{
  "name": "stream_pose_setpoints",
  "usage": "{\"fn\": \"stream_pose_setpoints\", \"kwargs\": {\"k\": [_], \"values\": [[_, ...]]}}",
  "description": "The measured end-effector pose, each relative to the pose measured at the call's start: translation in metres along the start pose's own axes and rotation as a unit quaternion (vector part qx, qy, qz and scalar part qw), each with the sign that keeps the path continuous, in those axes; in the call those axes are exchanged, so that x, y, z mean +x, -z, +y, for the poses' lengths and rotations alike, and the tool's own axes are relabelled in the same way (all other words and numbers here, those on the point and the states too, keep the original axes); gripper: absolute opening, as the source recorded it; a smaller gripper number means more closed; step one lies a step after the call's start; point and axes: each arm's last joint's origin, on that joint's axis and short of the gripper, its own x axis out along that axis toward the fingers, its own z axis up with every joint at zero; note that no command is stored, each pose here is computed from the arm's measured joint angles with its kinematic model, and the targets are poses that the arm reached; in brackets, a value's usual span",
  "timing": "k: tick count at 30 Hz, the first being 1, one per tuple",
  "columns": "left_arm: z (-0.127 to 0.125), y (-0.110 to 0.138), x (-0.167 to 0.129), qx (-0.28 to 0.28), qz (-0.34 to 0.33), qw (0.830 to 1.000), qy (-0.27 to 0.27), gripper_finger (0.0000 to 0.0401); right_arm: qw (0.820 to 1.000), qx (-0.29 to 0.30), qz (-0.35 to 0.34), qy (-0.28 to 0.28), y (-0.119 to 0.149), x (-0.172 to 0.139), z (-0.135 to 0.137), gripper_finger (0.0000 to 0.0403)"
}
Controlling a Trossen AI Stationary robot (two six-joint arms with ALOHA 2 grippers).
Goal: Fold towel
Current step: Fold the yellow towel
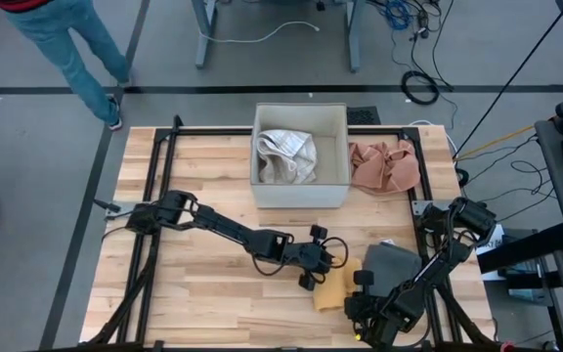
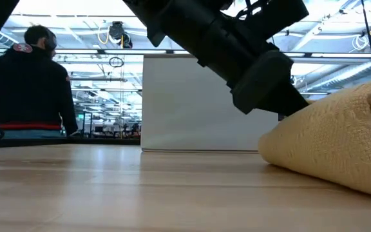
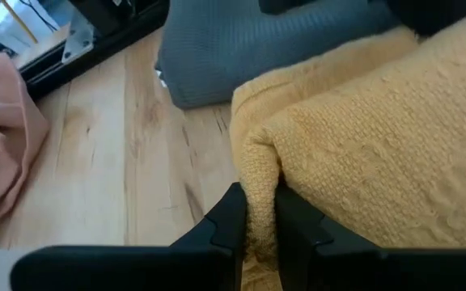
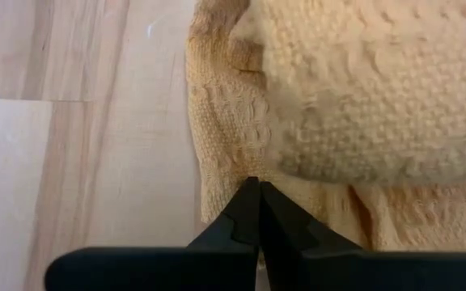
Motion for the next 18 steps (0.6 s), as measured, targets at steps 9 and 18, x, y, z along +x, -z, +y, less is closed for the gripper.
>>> {"fn": "stream_pose_setpoints", "kwargs": {"k": [9, 18], "values": [[-0.004, 0.008, 0.012, 0.010, -0.007, 1.000, -0.006, 0.0070, 1.000, 0.001, 0.000, -0.001, 0.000, 0.000, 0.000, 0.0000], [-0.007, 0.006, 0.013, 0.026, -0.010, 0.998, -0.055, 0.0167, 1.000, 0.006, -0.001, -0.008, -0.001, -0.001, 0.001, 0.0000]]}}
